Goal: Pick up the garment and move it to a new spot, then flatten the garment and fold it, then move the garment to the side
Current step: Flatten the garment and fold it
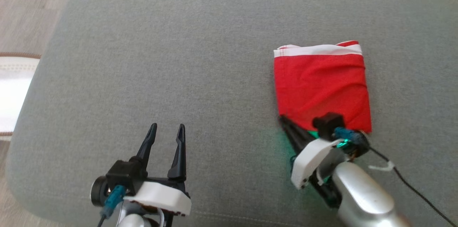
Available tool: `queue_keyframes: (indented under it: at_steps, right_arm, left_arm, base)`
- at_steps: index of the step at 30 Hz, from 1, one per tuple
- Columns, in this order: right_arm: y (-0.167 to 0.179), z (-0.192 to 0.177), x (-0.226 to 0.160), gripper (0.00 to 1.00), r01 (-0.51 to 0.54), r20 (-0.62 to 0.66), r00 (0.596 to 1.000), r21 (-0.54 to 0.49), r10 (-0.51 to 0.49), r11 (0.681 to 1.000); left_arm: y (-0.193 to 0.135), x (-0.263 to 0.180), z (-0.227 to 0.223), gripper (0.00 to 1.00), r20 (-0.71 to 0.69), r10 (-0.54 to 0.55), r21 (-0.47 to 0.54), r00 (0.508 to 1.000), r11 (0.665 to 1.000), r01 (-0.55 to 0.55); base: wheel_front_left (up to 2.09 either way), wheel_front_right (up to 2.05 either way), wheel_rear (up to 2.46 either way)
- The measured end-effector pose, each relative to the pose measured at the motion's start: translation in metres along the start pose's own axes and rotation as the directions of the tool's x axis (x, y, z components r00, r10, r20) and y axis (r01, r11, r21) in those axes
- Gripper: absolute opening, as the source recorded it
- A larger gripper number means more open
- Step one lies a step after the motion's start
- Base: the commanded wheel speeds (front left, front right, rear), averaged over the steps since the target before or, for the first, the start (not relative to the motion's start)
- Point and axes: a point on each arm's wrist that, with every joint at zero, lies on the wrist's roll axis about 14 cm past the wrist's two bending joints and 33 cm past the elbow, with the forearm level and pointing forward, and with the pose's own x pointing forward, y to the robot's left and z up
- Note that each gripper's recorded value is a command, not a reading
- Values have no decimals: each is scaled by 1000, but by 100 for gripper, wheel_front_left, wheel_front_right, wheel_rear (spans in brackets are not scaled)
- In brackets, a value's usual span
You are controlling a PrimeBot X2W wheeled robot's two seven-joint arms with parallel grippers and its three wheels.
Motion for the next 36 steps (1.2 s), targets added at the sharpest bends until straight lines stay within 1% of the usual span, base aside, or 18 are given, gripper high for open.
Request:
queue_keyframes:
  at_steps: [3,4,7,10,13,14,15,16,17,18,22,25,27,29,33,36]
  right_arm:
    - [11,0,-3,0,-27,4,1000,-3,27,1000]
    - [12,6,-7,0,-28,32,999,0,28,1000]
    - [8,14,-16,0,-8,80,997,12,7,1000]
    - [-13,22,-34,0,60,139,988,34,-64,998]
    - [-40,34,-56,0,145,211,965,52,-153,988]
    - [-47,38,-64,11,172,236,955,52,-179,984]
    - [-54,41,-73,35,199,258,944,46,-205,979]
    - [-61,44,-82,56,228,279,932,48,-232,973]
    - [-68,47,-91,89,255,299,918,58,-261,965]
    - [-68,47,-91,100,255,299,918,58,-261,965]
    - [-84,43,-126,100,345,336,873,90,-355,934]
    - [-90,35,-145,100,393,337,852,96,-401,915]
    - [-90,32,-153,100,407,345,838,121,-423,905]
    - [-88,28,-156,100,413,340,837,122,-429,902]
    - [-92,25,-165,100,438,348,816,147,-461,887]
    - [-95,21,-169,100,456,345,807,155,-480,877]
  left_arm:
    - [-3,1,2,100,7,-9,-1,1000,1000,9]
    - [-4,1,3,100,12,-16,-1,1000,1000,16]
    - [-6,-1,5,100,18,-23,-2,1000,1000,23]
    - [-9,-4,5,100,20,-34,-1,999,999,34]
    - [-12,-7,8,100,32,-52,9,998,999,52]
    - [-12,-9,7,100,32,-57,13,998,998,57]
    - [-10,-11,7,100,32,-55,19,998,998,54]
    - [-9,-13,6,100,31,-58,25,998,998,57]
    - [-9,-16,4,100,25,-60,32,998,998,59]
    - [-9,-16,4,100,25,-60,32,998,998,59]
    - [-4,-28,-3,100,9,-61,49,998,997,61]
    - [2,-34,-8,100,-4,-53,58,999,997,53]
    - [6,-37,-9,100,-8,-46,64,999,997,46]
    - [11,-38,-10,100,-8,-28,65,1000,997,29]
    - [22,-38,-6,100,4,2,68,1000,998,-2]
    - [24,-41,-8,100,-1,-2,67,1000,998,2]
  base:
    - [0,0,0]
    - [0,0,0]
    - [0,0,0]
    - [0,0,0]
    - [0,0,0]
    - [0,0,0]
    - [0,0,0]
    - [0,0,0]
    - [0,0,0]
    - [0,0,0]
    - [0,0,0]
    - [0,0,0]
    - [0,0,0]
    - [0,0,0]
    - [0,0,0]
    - [0,0,0]
